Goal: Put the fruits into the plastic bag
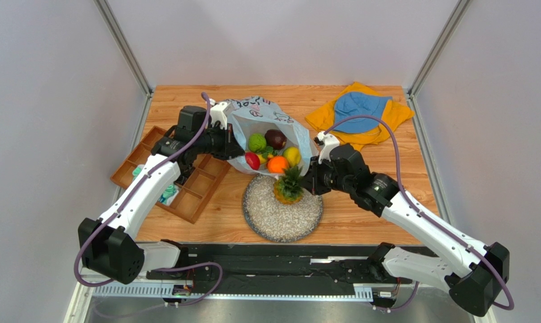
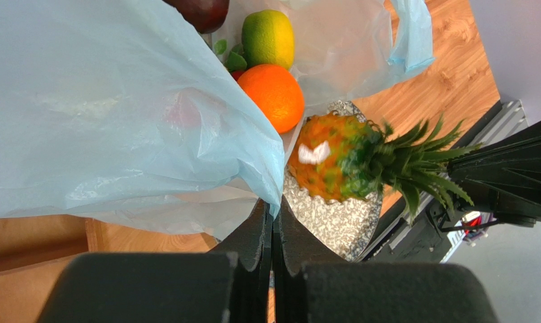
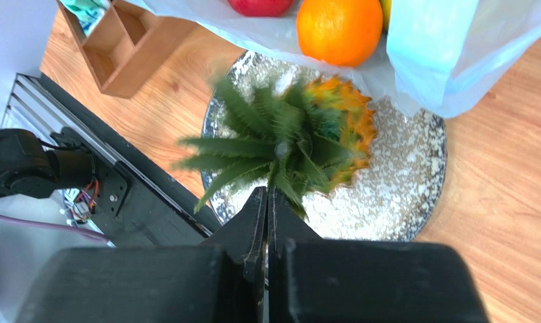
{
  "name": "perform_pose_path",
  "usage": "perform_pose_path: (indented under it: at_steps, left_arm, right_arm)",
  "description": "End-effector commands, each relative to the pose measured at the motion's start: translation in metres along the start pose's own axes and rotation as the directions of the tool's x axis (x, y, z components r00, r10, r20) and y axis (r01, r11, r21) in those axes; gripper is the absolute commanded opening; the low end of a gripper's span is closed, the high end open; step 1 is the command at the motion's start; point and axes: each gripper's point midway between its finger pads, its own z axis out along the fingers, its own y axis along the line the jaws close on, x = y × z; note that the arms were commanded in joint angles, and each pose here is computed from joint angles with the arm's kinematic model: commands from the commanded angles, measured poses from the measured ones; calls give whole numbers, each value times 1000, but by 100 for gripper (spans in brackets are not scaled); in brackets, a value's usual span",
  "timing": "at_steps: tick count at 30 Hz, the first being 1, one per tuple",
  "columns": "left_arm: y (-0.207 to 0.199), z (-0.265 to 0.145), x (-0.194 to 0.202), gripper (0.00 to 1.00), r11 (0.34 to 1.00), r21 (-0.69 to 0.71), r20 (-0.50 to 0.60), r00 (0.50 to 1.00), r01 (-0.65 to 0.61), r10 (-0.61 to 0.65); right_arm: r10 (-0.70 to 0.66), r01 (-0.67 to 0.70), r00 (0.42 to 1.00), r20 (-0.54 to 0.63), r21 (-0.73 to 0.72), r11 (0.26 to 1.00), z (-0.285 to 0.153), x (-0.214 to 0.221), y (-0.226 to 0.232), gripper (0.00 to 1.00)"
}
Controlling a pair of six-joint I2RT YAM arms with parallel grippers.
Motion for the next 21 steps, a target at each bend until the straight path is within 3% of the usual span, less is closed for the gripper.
perform_pose_path:
  at_steps: [1, 15, 21]
  left_arm:
    - [-11, -14, -22, 0, 998, 17, 70, 996, -56, 55]
    - [-14, -12, -21, 0, 998, 38, 64, 997, -51, 48]
    - [-15, -13, -21, 0, 998, 38, 67, 997, -51, 48]
  right_arm:
    - [5, 5, 990, 141, -72, 997, -4, -46, 24, 0]
    - [-28, 79, 942, 336, -139, 987, -7, -125, 61, 0]
    - [-88, 138, 907, 412, -93, 986, -8, -167, 69, 0]
